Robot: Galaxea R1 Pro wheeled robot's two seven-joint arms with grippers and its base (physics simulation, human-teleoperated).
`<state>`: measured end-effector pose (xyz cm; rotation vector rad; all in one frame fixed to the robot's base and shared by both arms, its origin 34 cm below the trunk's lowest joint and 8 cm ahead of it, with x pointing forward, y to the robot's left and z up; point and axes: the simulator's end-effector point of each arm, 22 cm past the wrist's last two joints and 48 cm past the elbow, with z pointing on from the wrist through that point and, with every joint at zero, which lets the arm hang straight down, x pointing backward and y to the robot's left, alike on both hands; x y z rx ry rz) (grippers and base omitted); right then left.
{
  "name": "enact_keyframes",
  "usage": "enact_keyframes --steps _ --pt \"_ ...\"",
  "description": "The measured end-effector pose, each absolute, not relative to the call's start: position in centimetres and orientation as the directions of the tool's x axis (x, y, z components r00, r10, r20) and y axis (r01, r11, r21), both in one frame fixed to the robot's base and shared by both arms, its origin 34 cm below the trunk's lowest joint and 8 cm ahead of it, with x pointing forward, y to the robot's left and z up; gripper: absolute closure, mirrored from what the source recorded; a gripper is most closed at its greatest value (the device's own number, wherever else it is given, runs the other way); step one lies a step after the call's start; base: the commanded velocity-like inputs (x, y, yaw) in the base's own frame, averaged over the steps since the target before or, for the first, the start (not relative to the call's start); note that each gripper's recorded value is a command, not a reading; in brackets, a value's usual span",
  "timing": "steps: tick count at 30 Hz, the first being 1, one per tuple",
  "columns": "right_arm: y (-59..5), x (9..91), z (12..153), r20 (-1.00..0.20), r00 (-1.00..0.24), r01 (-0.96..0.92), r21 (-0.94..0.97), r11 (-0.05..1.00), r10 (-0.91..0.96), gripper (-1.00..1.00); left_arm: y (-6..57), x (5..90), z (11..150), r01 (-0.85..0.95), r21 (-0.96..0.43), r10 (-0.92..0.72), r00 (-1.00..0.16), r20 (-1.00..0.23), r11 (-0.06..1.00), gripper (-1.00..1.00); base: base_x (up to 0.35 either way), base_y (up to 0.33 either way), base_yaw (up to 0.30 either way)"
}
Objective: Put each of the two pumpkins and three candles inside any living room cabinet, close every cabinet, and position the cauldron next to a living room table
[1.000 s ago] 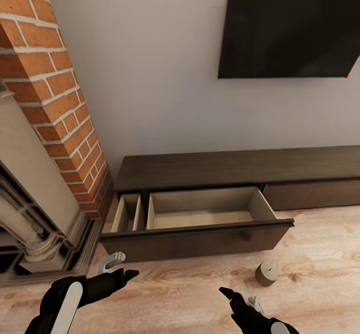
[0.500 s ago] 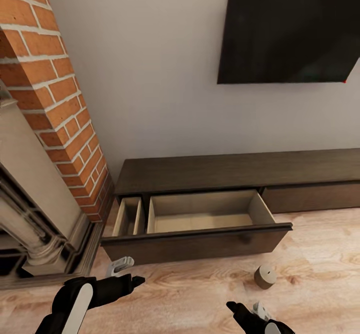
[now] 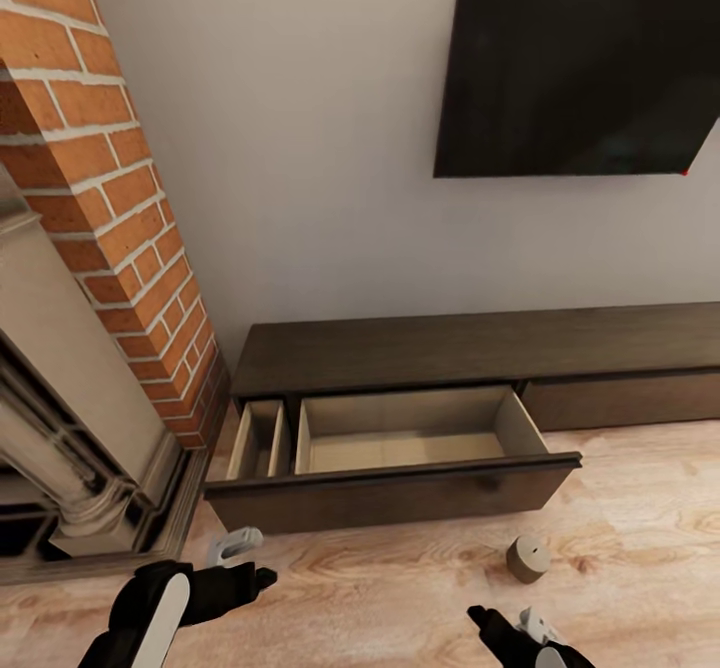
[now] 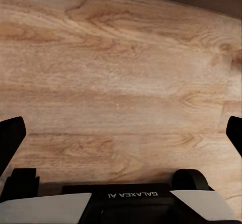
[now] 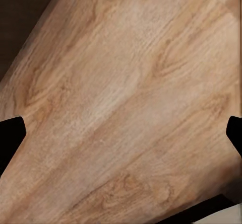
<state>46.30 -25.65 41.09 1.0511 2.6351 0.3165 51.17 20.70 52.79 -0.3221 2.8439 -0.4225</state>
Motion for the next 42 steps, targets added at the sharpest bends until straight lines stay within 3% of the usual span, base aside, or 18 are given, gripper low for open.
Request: enact_keyframes --steps 10,35,42 --pt "-25.5 46.6 43.0 -0.187 -0.696 0.63 0.305 0.714 0.693 -1.0 21.0 49.4 52.6 -0.203 -0.284 -0.252 -0.957 -0.146 0.937 -1.0 0.0 0.0 -0.037" --pt "-26.2 46.7 47.3 -0.186 -0.693 0.639 0.288 0.713 0.696 -1.0 21.1 49.7 56.7 -0.204 -0.271 -0.248 -0.958 -0.141 0.941 -1.0 0.0 0.0 -0.251" --pt "-28.9 46.0 48.1 -0.252 -0.685 0.665 0.169 0.728 0.684 -1.0 21.7 49.8 57.3 -0.174 -0.214 -0.212 -0.962 -0.17 0.961 -1.0 0.0 0.0 -0.258"
